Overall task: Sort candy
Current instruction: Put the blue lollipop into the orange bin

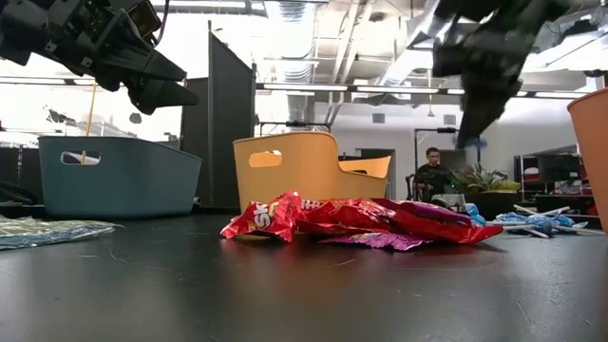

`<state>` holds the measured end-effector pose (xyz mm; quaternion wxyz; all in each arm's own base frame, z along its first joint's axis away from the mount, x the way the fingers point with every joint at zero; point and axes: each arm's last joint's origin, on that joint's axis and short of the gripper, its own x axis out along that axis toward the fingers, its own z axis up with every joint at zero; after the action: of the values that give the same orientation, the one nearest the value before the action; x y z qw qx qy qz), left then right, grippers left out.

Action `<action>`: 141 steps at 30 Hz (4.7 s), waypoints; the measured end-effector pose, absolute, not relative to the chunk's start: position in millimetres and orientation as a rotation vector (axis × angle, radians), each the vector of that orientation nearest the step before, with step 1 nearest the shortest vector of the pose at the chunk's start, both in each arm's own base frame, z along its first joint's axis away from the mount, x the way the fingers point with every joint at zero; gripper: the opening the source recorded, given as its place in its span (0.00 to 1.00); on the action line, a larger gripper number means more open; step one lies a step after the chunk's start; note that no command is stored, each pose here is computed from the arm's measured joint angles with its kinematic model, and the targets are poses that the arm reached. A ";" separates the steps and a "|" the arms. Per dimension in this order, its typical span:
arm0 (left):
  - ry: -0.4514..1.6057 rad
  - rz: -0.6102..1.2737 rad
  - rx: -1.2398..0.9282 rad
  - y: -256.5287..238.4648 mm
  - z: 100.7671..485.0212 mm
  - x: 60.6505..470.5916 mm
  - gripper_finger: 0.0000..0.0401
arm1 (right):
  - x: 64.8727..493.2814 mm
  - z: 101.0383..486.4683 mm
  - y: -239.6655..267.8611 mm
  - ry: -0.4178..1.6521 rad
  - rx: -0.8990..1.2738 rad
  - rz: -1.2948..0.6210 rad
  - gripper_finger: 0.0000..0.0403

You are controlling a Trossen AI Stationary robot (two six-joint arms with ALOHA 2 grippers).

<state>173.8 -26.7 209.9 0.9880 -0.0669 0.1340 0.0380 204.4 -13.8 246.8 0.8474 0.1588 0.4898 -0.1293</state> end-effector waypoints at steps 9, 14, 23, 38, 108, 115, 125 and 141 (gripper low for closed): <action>0.268 0.080 -0.162 -26.7 209.9 173.8 0.67 | 161.2 284.3 40.7 0.868 0.377 -0.025 0.09; 0.265 0.093 -0.206 -26.6 209.9 173.8 0.67 | 126.7 288.4 66.1 0.965 0.527 0.052 0.09; 0.250 0.169 -0.238 -24.5 210.1 173.6 0.67 | 83.8 274.1 98.7 1.296 0.823 -0.189 0.13; 0.244 0.203 -0.221 -23.5 210.2 173.4 0.67 | 97.4 248.5 129.0 1.388 0.711 -0.362 0.63; 0.310 0.187 -0.068 -23.2 205.2 171.9 0.67 | 202.4 173.8 -58.1 1.543 0.666 -0.888 0.53; 0.308 0.188 -0.070 -23.2 205.2 172.0 0.67 | 195.1 162.7 -61.9 1.541 0.700 -0.923 0.45; 0.308 0.187 -0.069 -23.2 205.3 172.0 0.67 | 197.6 157.4 -65.6 1.483 0.709 -0.907 0.23; 0.308 0.187 -0.069 -23.2 205.3 172.0 0.67 | 204.3 165.7 -59.3 1.481 0.649 -0.891 0.00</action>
<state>172.0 -23.2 205.3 0.9832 -0.0343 0.1530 0.0930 204.3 -59.3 165.7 0.6035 0.2805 0.6396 -0.3848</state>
